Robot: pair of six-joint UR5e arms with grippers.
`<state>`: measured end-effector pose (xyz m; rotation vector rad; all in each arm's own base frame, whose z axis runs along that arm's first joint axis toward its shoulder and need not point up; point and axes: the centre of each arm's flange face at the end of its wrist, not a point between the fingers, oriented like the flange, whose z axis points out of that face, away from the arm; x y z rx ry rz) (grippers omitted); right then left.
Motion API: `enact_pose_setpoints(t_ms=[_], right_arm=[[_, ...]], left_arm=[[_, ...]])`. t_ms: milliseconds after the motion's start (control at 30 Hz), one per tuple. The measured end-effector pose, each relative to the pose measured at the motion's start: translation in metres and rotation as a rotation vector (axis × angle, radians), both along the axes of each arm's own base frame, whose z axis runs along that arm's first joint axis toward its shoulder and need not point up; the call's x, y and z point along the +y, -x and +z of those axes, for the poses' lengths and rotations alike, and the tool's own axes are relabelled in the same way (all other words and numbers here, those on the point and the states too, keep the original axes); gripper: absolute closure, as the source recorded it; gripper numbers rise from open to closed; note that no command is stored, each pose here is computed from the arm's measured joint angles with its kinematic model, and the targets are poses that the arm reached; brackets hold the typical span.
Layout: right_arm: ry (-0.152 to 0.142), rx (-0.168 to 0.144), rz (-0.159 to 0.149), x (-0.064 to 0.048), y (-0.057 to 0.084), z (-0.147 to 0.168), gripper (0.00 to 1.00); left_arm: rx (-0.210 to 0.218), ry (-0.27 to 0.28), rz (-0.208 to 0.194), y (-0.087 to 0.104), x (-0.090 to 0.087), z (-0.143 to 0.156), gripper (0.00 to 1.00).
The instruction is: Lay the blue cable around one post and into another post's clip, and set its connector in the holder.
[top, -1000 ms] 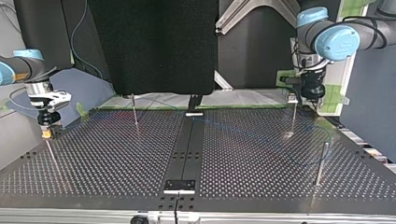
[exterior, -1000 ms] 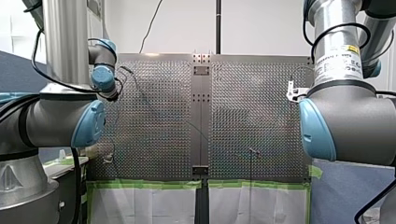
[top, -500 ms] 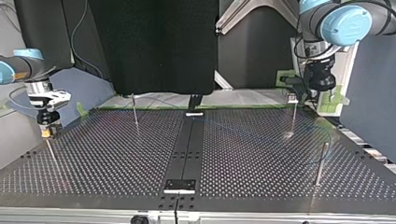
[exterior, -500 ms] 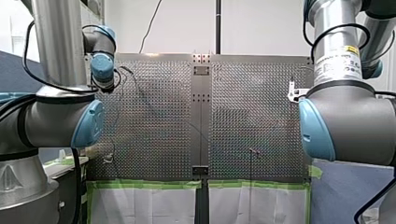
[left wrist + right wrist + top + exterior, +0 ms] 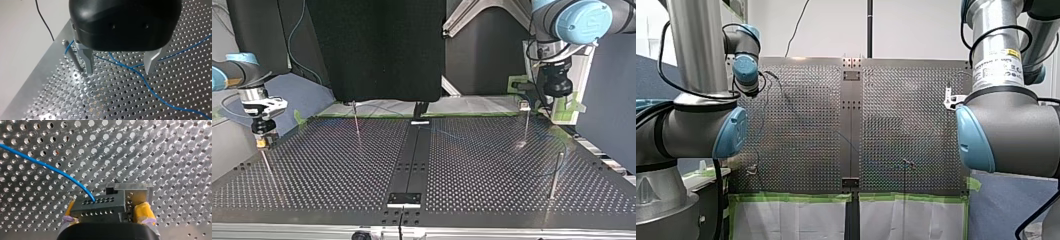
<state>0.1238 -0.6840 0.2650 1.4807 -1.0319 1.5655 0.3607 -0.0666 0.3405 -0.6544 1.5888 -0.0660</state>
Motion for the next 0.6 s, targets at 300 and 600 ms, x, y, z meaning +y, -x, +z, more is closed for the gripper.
enact_pose_setpoints(t_ms=[300, 600], right_arm=[[0.000, 0.000, 0.000, 0.000, 0.000, 0.000, 0.01], [0.000, 0.000, 0.000, 0.000, 0.000, 0.000, 0.01]], left_arm=[[0.056, -0.057, -0.061, -0.007, -0.019, -0.024, 0.00], [0.076, -0.122, -0.094, -0.018, -0.043, -0.048, 0.00]])
